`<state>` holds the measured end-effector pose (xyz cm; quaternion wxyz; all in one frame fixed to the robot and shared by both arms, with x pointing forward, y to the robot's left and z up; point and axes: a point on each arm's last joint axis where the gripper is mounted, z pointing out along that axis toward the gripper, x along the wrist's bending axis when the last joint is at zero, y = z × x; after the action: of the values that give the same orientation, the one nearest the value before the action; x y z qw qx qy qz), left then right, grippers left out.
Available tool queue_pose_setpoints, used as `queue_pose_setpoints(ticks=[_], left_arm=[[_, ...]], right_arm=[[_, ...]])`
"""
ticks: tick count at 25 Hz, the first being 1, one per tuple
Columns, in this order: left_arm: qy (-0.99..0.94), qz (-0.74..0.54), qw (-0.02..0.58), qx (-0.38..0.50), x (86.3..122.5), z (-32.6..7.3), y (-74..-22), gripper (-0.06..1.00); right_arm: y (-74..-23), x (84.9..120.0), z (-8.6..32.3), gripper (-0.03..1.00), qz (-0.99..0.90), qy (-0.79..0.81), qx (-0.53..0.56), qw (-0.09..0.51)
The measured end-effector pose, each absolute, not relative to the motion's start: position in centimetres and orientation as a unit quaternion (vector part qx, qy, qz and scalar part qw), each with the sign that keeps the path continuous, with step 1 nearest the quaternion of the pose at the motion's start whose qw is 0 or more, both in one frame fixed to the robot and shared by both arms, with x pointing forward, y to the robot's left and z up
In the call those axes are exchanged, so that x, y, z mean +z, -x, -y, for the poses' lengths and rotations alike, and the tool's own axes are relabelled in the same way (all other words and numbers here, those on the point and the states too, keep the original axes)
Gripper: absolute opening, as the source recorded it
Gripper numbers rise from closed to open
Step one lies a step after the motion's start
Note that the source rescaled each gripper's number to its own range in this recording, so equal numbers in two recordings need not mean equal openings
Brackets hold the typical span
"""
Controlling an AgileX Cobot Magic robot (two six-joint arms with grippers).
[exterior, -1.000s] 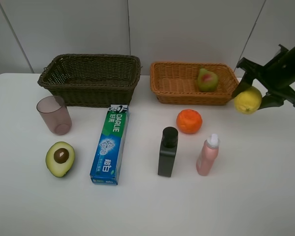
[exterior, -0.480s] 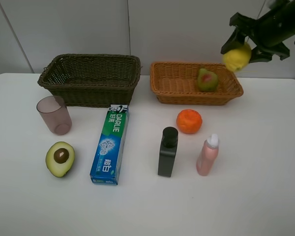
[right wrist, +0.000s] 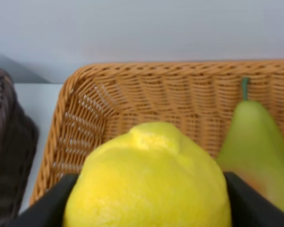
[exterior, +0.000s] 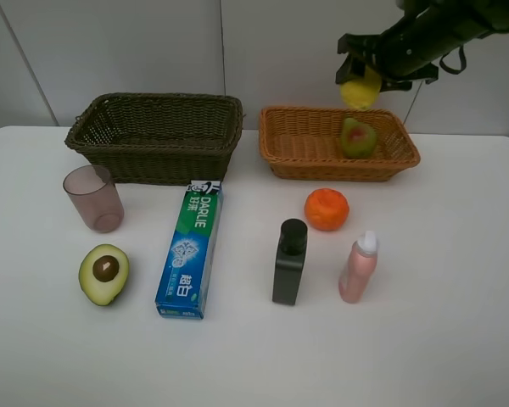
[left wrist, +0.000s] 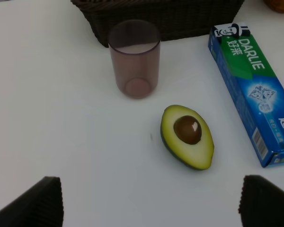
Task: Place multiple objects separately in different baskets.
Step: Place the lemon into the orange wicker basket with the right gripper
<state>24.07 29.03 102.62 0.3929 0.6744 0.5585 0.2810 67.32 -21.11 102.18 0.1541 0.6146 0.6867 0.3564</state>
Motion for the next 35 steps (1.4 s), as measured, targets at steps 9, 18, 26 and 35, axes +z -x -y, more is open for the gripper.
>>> queue_pose_setpoints(ticks=[9, 18, 26, 35], left_arm=[[-0.674, -0.558, 0.393, 0.281, 102.6, -29.0, -24.1, 0.98], [-0.674, -0.558, 0.393, 0.281, 102.6, -29.0, -24.1, 0.98], [-0.674, -0.558, 0.393, 0.281, 102.6, -29.0, -24.1, 0.98], [-0.674, -0.558, 0.393, 0.281, 102.6, -29.0, -24.1, 0.98]], right_arm=[[-71.1, 96.8, 20.3, 0.41, -0.701, -0.616, 0.331, 0.142], [-71.6, 95.5, 20.0, 0.41, -0.697, -0.619, 0.333, 0.144], [-71.6, 95.5, 19.8, 0.41, -0.697, -0.618, 0.334, 0.142], [-71.6, 95.5, 19.8, 0.42, -0.695, -0.62, 0.336, 0.142]])
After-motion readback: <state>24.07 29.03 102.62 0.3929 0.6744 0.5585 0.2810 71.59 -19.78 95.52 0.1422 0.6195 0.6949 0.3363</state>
